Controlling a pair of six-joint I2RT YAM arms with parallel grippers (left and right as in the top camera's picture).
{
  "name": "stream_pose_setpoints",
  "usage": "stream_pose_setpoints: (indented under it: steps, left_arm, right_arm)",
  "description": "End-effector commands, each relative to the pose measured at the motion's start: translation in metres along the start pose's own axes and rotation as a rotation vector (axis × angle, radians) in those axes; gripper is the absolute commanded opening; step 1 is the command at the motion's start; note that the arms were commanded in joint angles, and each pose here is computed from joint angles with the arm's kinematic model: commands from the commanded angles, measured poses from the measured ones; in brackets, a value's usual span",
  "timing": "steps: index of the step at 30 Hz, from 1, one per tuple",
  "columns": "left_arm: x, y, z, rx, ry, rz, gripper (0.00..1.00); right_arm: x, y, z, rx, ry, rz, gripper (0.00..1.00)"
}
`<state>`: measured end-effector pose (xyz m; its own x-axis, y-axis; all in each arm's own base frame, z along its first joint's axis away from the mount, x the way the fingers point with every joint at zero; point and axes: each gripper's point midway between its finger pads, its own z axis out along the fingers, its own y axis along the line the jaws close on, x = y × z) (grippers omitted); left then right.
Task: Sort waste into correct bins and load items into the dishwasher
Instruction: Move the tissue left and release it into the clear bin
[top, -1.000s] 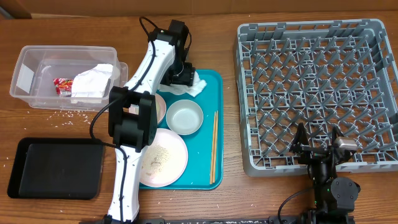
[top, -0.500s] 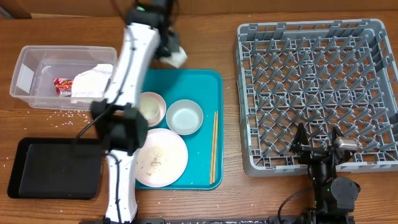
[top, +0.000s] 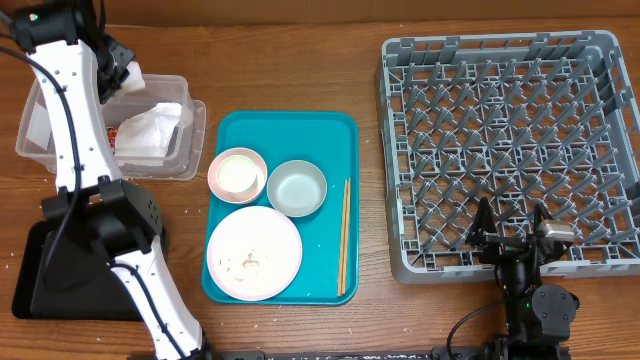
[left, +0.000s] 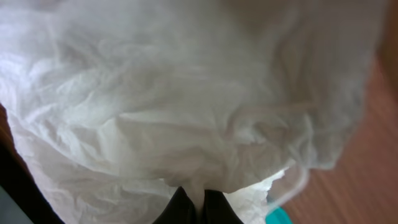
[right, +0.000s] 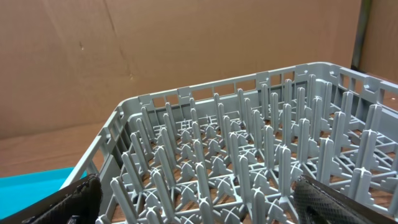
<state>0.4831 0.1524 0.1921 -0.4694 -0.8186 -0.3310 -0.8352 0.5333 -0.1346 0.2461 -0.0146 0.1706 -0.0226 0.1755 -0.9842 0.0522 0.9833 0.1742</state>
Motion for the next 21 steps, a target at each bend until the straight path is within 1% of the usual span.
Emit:
stream_pose_setpoints:
  steps: [1, 4, 5, 6, 7, 8, 9, 10, 12, 13, 15, 18, 21]
  left_arm:
    - [0.011, 0.012, 0.038, -0.057, 0.093, -0.037, 0.05]
    - [0.015, 0.029, 0.052, -0.120, 0.137, -0.056, 0.04]
    - [0.015, 0.030, 0.055, -0.126, 0.141, -0.061, 0.08]
    - [0.014, 0.033, 0.059, -0.132, 0.147, -0.066, 0.30]
    - [0.014, 0.034, 0.061, -0.135, 0.149, -0.068, 0.59]
    - [0.014, 0.035, 0.062, -0.138, 0.152, -0.064, 0.70]
    - [0.014, 0.035, 0.063, -0.137, 0.153, -0.053, 0.73]
    - [0.014, 0.035, 0.063, -0.135, 0.154, -0.033, 0.79]
    - [0.017, 0.034, 0.060, -0.119, 0.171, 0.020, 0.87]
    - [0.019, 0.033, 0.058, -0.110, 0.180, 0.034, 0.88]
    - [0.021, 0.028, 0.048, -0.070, 0.196, 0.046, 0.88]
    - [0.019, 0.016, 0.015, 0.042, 0.193, 0.030, 0.88]
    - [0.015, 0.009, -0.032, 0.155, 0.162, 0.037, 0.88]
  right_arm:
    - [0.001, -0.003, 0.000, 0.013, -0.008, -0.004, 1.00]
    - [0.001, -0.003, 0.000, 0.013, -0.008, -0.003, 1.00]
    - [0.001, -0.003, 0.000, 0.013, -0.008, -0.003, 1.00]
    - [0.001, -0.003, 0.000, 0.013, -0.008, -0.004, 1.00]
    - [0.001, -0.003, 0.000, 0.013, -0.008, -0.003, 1.00]
    - [0.001, -0.003, 0.000, 0.013, -0.008, -0.003, 1.00]
    - [0.001, -0.003, 0.000, 0.013, -0.008, -0.004, 1.00]
    - [0.001, -0.003, 0.000, 0.013, -0.008, -0.003, 1.00]
    - [0.001, -0.003, 0.000, 0.013, -0.008, -0.004, 1.00]
    - [0.001, -0.003, 0.000, 0.013, -0.008, -0.004, 1.00]
    - [0.001, -0.003, 0.000, 0.013, -0.008, -0.003, 1.00]
    - [0.001, -0.003, 0.000, 0.013, -0.008, -0.003, 1.00]
    - [0.001, -0.003, 0.000, 0.013, -0.008, -0.003, 1.00]
